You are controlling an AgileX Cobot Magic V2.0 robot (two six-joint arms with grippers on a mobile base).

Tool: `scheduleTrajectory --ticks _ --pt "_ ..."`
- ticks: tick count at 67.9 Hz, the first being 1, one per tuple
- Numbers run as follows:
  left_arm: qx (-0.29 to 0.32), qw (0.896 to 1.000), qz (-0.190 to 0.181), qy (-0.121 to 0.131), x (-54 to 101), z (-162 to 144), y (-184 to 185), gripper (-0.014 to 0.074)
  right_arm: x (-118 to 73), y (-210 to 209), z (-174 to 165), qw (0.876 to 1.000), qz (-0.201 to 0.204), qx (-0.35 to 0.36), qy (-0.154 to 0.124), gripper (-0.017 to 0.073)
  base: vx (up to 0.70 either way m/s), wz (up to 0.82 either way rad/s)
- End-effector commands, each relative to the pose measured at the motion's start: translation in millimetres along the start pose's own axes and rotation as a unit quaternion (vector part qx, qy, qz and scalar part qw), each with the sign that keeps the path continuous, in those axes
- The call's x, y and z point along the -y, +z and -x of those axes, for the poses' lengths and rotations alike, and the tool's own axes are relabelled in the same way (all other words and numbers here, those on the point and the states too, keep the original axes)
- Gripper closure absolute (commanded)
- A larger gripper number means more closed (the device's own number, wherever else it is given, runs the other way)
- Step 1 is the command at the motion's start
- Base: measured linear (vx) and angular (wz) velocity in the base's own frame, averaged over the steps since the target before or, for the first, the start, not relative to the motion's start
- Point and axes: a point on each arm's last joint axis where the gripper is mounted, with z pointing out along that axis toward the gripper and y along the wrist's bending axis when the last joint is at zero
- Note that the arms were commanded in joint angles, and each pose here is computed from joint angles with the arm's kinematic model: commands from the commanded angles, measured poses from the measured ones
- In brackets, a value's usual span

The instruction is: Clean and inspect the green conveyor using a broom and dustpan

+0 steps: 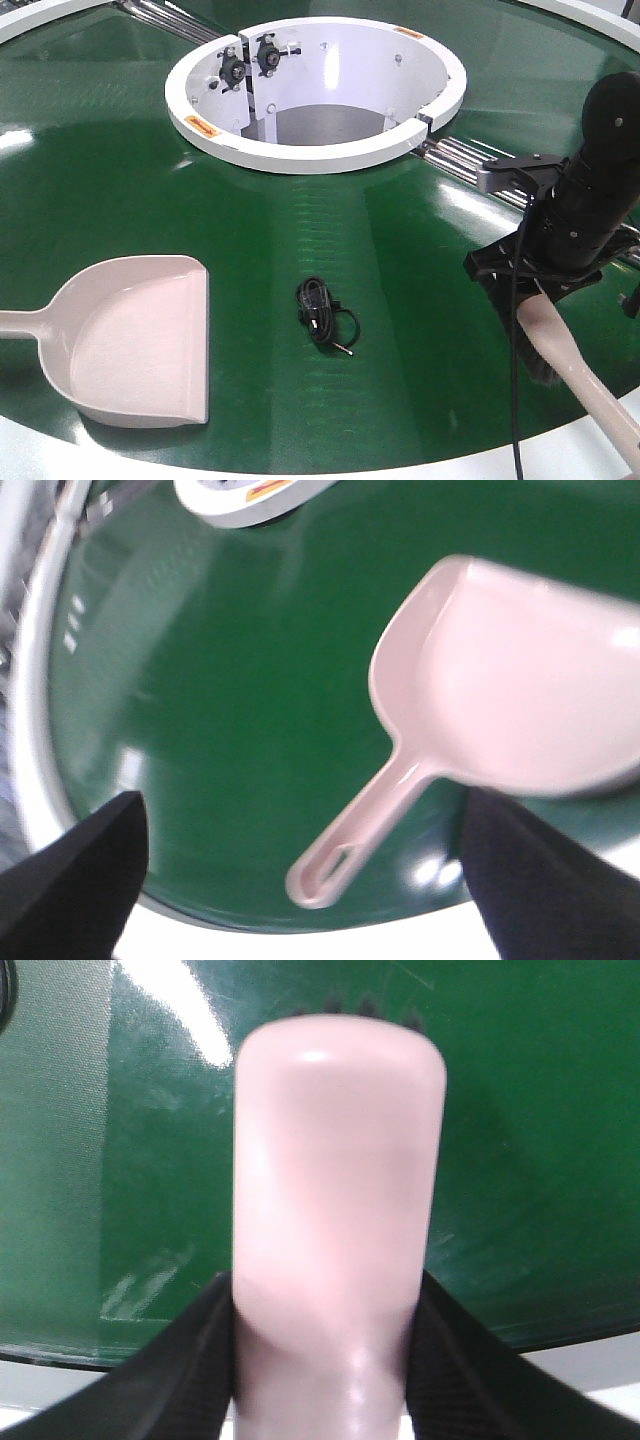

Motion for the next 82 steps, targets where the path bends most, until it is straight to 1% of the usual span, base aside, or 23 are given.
scheduleTrajectory --ticks 1,2,3,8,9,10,15,19,34,44,49,55,62,65,67,72,75,78,79,80,82 --pt "0.018 0.99 0.039 0.137 -11.0 8 -5 0.0001 0.0 -21 -8 1.0 -0.002 0.005 -0.003 0.0563 0.0 0.0" --pt "0.018 0.986 0.041 0.16 -11.2 8 -5 0.0001 0.0 -21 -8 1.0 -0.002 0.005 -0.003 0.0563 0.0 0.0" --pt "0.018 0.983 0.042 0.175 -11.4 8 -5 0.0001 0.0 -21 -8 1.0 -0.002 0.005 -0.003 0.0563 0.0 0.0" --pt "0.015 0.97 0.044 0.24 -11.6 8 -5 0.0001 0.0 -21 -8 1.0 -0.002 0.005 -0.003 0.0563 0.0 0.0" --pt "0.015 0.965 0.045 0.257 -11.6 8 -5 0.0001 0.0 -21 -8 1.0 -0.002 0.005 -0.003 0.0563 0.0 0.0" --pt "0.014 0.962 0.045 0.267 -11.6 8 -5 0.0001 0.0 -21 -8 1.0 -0.002 0.005 -0.003 0.0563 0.0 0.0" --pt "0.012 0.951 0.045 0.307 -11.6 8 -5 0.0004 0.0 -21 -8 1.0 -0.002 0.005 -0.003 0.0563 0.0 0.0" --pt "0.011 0.945 0.046 0.322 -11.6 8 -5 0.0008 0.0 -21 -8 1.0 -0.002 0.005 -0.003 0.0563 0.0 0.0" --pt "0.011 0.946 0.043 0.321 -11.2 8 -5 0.0028 0.0 -21 -8 1.0 -0.002 0.005 -0.003 0.0563 0.0 0.0" --pt "0.01 0.947 0.032 0.32 -9.3 7 -5 0.0048 0.0 -21 -8 1.0 -0.002 0.005 -0.003 0.0563 0.0 0.0" --pt "0.003 0.946 0.03 0.324 -9.6 6 -5 0.0062 0.0 -21 -8 1.0 -0.002 0.005 -0.003 0.0563 0.0 0.0" --pt "-0.011 0.942 0.028 0.335 -11.1 4 -2 0.0074 0.0 -21 -8 1.0 -0.002 0.005 -0.003 0.0563 0.0 0.0" --pt "-0.02 0.941 0.009 0.338 -13.1 3 8 0.0082 0.0 -21 -8 1.0 -0.002 0.005 -0.003 0.0563 0.0 0.0" --pt "-0.026 0.94 -0.004 0.34 -14.7 3 14 0.0082 0.0 -21 -8 1.0 -0.002 0.005 -0.003 0.0563 0.0 0.0" --pt "-0.031 0.941 -0.016 0.336 -16.2 3 18 0.0082 0.0 -21 -8 1.0 -0.002 0.005 -0.003 0.0563 0.0 0.0" --pt "-0.042 0.946 -0.066 0.316 -20.1 5 30 0.0082 0.0 -21 -8 1.0 -0.002 0.005 -0.003 0.0563 0.0 0.0" --pt "-0.052 0.946 -0.103 0.304 -25.1 7 39 0.0082 0.0 -21 -8 1.0 -0.002 0.005 -0.003 0.0563 0.0 0.0" --pt "-0.068 0.943 -0.141 0.293 -29.7 9 47 0.0082 0.0 -21 -8 1.0 -0.002 0.005 -0.003 0.0563 0.0 0.0" --pt "-0.076 0.941 -0.16 0.289 -30.4 8 49 0.0082 0.0 -21 -8 1.0 -0.002 0.005 -0.003 0.0563 0.0 0.0" --pt "-0.08 0.94 -0.168 0.287 -32.8 9 52 0.0082 0.0 -21 -8 1.0 -0.002 0.005 -0.003 0.0563 0.0 0.0" --pt "-0.097 0.935 -0.195 0.281 -36.2 9 58 0.0082 0.0 -21 -8 1.0 -0.002 0.005 -0.003 0.0563 0.0 0.0"
